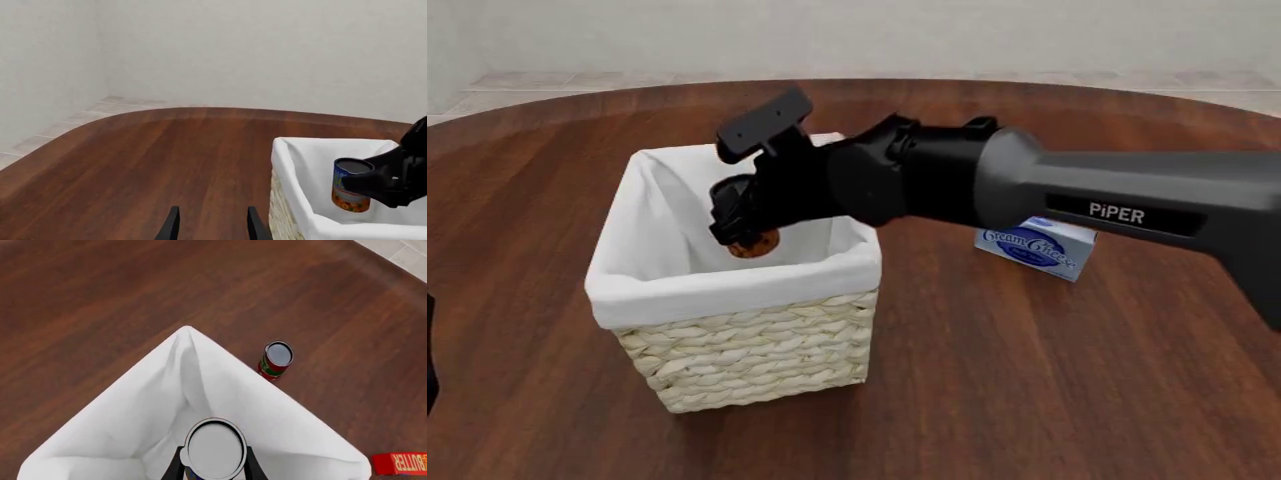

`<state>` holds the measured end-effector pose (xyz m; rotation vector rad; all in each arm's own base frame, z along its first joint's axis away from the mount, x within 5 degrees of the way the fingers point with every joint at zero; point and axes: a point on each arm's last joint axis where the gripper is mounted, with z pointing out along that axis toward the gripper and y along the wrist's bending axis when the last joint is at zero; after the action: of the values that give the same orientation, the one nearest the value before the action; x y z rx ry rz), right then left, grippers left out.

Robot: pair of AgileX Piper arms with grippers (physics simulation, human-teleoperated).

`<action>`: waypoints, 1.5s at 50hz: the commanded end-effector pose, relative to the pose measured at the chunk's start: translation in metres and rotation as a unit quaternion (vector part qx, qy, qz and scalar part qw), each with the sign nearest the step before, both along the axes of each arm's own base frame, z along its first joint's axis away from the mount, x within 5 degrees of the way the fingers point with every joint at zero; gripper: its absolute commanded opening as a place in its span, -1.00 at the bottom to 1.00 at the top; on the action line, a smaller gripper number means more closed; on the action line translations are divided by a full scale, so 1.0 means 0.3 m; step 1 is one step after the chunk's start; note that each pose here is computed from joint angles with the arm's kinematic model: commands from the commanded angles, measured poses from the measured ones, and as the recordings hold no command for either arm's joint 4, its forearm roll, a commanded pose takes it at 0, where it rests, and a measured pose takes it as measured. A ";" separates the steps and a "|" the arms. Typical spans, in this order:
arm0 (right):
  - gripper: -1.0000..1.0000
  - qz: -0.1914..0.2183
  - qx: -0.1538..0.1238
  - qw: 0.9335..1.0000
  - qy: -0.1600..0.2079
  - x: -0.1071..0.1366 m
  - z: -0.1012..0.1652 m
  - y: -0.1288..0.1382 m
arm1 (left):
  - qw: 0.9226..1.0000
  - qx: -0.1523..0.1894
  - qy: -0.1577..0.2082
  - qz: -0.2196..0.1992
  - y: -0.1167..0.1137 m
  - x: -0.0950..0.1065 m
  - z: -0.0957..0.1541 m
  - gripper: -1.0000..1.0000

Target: Pick up the alphabet soup and put it in the basket.

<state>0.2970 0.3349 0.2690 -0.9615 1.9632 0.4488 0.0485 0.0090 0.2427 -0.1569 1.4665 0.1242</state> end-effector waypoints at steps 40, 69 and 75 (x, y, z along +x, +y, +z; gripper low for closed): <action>1.00 0.013 0.003 1.000 0.016 -0.058 -0.026 0.036 | 1.000 0.001 0.001 -0.001 0.000 0.003 -0.008 1.00; 1.00 0.007 0.024 1.000 0.004 -0.064 0.055 0.010 | 1.000 0.000 0.000 0.000 0.001 0.003 -0.008 1.00; 1.00 0.005 0.033 0.999 0.001 -0.075 0.083 -0.003 | 1.000 0.000 0.001 -0.002 0.000 0.003 -0.009 1.00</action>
<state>0.2786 0.3388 0.2812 -0.9501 1.9523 0.5017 0.0494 0.0090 0.2401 -0.1551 1.4673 0.1231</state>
